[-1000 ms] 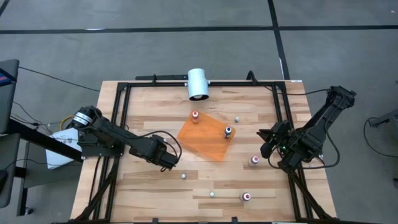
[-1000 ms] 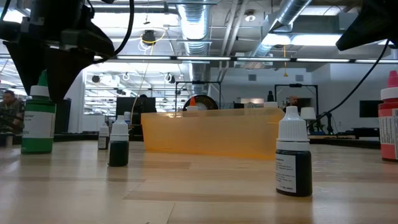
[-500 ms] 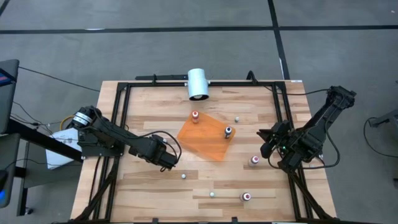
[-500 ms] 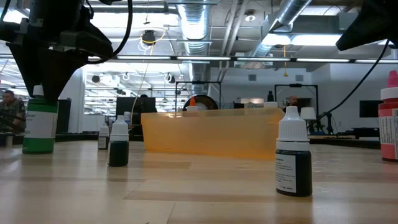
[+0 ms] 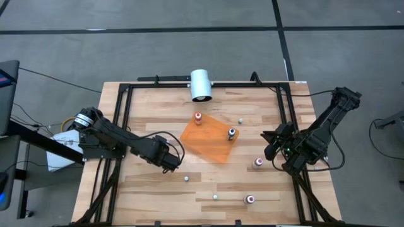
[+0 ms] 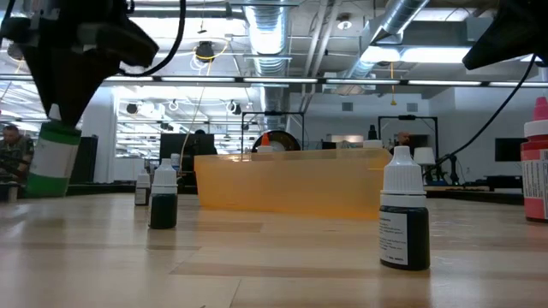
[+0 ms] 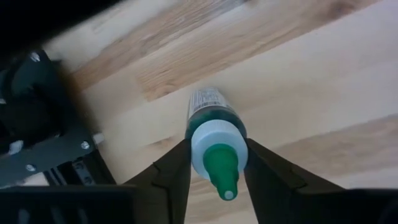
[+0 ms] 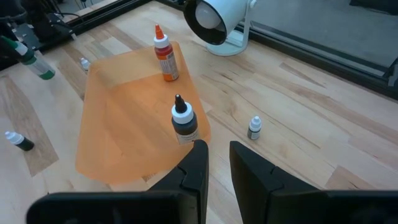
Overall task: Pick & Place food coloring
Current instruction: Put the large green food coloring bottle into the bin
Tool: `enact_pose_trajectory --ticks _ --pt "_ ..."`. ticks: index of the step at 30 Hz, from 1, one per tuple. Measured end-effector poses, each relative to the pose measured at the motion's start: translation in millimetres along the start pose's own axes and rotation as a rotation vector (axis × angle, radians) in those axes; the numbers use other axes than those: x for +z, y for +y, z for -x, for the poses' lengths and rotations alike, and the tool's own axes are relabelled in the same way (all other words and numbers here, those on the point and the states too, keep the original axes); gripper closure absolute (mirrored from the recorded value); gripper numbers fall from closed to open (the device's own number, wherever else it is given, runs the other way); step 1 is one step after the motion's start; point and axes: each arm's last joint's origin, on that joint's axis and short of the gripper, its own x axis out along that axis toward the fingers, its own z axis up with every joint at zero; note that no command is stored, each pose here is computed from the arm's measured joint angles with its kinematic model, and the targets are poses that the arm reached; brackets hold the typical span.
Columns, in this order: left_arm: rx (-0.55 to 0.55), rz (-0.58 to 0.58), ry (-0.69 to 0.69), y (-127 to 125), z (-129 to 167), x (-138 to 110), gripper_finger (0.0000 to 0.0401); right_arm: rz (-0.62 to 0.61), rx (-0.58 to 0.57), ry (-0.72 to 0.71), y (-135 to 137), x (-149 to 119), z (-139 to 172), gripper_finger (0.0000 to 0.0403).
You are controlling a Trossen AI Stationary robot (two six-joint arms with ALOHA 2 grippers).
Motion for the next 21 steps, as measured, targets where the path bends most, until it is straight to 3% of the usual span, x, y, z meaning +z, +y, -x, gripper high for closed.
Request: enact_pose_trajectory --ticks 11,17,21 --pt "-0.161 -0.216 -0.024 -9.1 43.8 10.5 0.0279 0.0 0.0 0.0 0.0 0.0 0.0 0.0346" --pt "-0.33 -0.437 -0.192 -18.5 79.2 24.8 0.0279 0.0 0.0 0.0 0.0 0.0 0.1 0.0346" --pt "-0.469 -0.677 -0.353 -30.6 98.5 32.2 0.0279 0.001 0.0 0.0 0.0 0.0 0.0 0.0346"
